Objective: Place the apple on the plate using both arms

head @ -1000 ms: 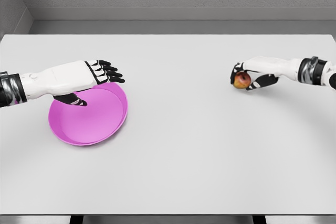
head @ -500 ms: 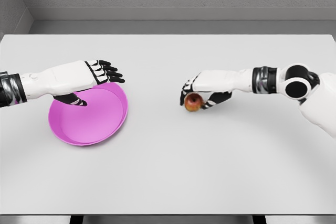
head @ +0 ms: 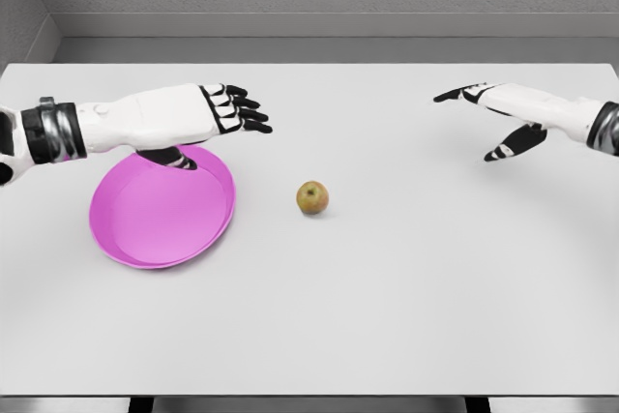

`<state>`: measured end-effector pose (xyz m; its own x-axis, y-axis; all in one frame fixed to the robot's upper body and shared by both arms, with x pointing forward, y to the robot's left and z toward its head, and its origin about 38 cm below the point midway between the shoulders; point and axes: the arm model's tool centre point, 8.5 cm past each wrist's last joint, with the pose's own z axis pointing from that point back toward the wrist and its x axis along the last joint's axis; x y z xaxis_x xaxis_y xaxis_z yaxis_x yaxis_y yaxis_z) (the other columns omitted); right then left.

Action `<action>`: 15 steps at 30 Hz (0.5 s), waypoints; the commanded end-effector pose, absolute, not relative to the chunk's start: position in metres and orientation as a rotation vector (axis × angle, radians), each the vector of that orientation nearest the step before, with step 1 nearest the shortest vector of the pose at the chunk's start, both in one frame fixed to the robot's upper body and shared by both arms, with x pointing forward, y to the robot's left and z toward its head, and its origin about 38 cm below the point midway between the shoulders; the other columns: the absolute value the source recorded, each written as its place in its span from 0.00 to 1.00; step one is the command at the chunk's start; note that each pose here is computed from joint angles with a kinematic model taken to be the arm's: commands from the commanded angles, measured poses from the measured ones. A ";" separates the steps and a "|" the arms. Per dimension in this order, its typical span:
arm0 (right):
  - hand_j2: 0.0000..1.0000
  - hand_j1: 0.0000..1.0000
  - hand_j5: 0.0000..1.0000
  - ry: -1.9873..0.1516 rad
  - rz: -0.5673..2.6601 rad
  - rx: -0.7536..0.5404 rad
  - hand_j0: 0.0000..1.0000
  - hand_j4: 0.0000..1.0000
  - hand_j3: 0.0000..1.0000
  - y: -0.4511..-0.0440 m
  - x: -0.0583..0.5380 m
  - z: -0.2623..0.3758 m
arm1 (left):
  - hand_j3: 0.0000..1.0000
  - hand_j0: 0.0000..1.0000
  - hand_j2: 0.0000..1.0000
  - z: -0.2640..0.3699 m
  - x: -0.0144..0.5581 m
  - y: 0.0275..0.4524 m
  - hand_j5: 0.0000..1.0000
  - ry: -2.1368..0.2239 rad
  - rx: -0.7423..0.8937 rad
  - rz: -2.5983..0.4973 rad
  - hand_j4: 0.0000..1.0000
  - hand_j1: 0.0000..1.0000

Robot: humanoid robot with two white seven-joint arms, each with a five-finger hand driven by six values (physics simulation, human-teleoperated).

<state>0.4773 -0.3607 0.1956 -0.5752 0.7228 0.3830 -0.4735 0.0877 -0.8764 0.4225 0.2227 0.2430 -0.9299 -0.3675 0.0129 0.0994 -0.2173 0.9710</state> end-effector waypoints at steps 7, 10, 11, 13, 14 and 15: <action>1.00 1.00 1.00 -1.458 1.609 -0.293 1.00 1.00 1.00 -0.375 0.478 0.204 | 1.00 1.00 1.00 0.192 0.425 0.131 1.00 -1.710 0.056 -2.333 1.00 1.00; 1.00 1.00 1.00 -1.461 1.610 -0.293 1.00 1.00 1.00 -0.374 0.479 0.204 | 1.00 1.00 1.00 0.194 0.433 0.136 1.00 -1.689 0.092 -2.335 1.00 1.00; 1.00 1.00 1.00 -1.462 1.611 -0.293 1.00 1.00 1.00 -0.373 0.479 0.205 | 1.00 1.00 1.00 0.190 0.437 0.131 1.00 -1.674 0.098 -2.345 1.00 1.00; 1.00 1.00 1.00 -1.463 1.612 -0.294 1.00 1.00 1.00 -0.373 0.479 0.205 | 1.00 1.00 1.00 0.184 0.447 0.122 1.00 -1.659 0.106 -2.337 1.00 1.00; 1.00 1.00 1.00 -1.464 1.611 -0.295 1.00 1.00 1.00 -0.373 0.479 0.206 | 1.00 1.00 1.00 0.183 0.449 0.122 1.00 -1.651 0.114 -2.337 1.00 1.00; 1.00 1.00 1.00 -1.465 1.612 -0.293 1.00 1.00 1.00 -0.372 0.479 0.205 | 1.00 1.00 1.00 0.183 0.449 0.122 1.00 -1.651 0.114 -2.337 1.00 1.00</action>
